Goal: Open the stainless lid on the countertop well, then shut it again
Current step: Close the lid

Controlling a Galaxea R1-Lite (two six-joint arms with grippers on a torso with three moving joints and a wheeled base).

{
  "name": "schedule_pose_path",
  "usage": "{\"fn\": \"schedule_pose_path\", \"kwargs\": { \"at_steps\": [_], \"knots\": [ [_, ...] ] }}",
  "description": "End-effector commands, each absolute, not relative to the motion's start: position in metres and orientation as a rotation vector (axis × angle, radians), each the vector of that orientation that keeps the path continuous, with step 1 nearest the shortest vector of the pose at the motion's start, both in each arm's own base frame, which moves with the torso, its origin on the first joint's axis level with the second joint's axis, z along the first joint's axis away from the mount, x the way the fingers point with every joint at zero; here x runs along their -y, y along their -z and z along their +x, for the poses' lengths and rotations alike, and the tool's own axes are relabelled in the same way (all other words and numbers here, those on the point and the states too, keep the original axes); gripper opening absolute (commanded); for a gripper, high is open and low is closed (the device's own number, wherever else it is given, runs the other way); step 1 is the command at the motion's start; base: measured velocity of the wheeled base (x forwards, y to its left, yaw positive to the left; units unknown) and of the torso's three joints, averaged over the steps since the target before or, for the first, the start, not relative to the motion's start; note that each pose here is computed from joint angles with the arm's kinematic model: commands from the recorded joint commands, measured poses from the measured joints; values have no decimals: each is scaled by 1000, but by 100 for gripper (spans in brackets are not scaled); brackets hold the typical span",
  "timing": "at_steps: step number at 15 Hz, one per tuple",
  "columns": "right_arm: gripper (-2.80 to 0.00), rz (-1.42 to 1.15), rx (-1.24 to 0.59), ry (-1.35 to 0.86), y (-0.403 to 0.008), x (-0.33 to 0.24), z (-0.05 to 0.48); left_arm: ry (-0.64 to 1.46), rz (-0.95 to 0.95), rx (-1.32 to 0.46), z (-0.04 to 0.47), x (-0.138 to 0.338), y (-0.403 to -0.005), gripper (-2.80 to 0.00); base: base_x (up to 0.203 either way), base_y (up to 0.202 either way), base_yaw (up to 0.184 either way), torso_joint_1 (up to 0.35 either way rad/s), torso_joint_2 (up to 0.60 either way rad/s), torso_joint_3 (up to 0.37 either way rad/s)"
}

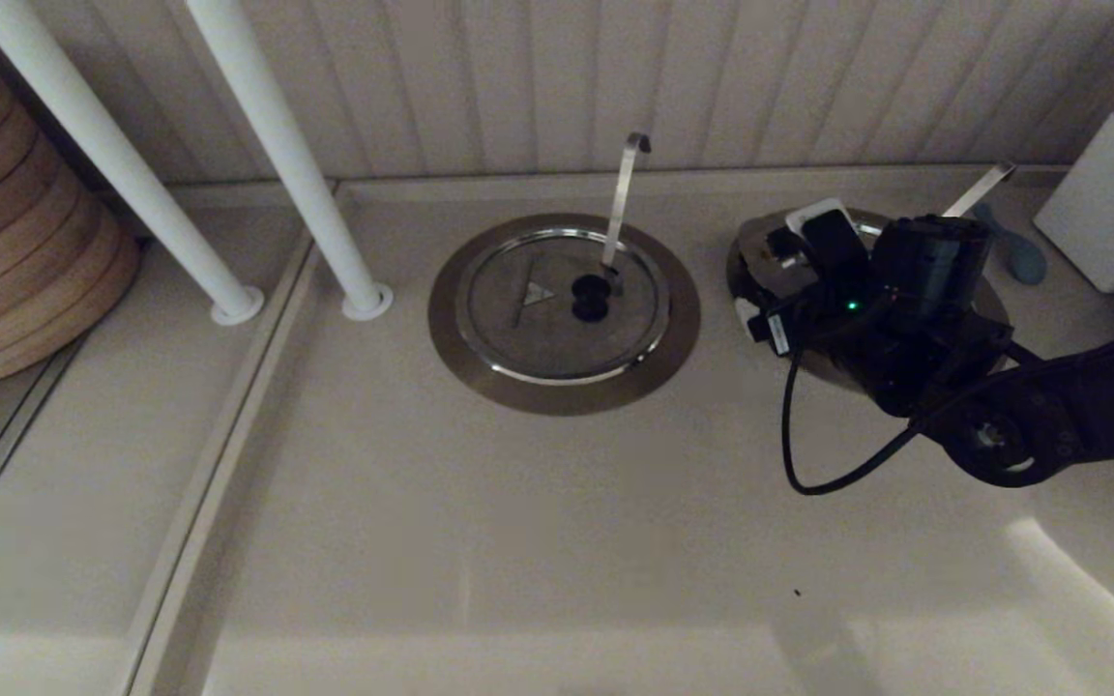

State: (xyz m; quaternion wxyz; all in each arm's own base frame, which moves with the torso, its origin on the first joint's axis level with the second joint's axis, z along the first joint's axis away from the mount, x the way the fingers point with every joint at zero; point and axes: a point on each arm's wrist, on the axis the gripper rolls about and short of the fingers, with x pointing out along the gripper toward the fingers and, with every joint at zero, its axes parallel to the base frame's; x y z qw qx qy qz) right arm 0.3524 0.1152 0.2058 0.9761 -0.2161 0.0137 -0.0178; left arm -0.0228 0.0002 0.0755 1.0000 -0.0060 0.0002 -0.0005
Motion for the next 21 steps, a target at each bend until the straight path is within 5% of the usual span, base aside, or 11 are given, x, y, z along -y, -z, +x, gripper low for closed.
{"fn": "schedule_pose_path", "kwargs": {
  "at_steps": [1,12,21],
  "knots": [
    [0,-435,-22,76,-208,-103,359,0,-12,-2,-23,0,-76,-280,0,0,0,0,0,0],
    [0,-396,87,165,-254,-75,344,1,-12,-2,-23,0,-76,-280,0,0,0,0,0,0],
    [0,-434,63,231,-254,-51,348,0,-12,-2,-23,0,-76,-280,0,0,0,0,0,0]
  ]
}}
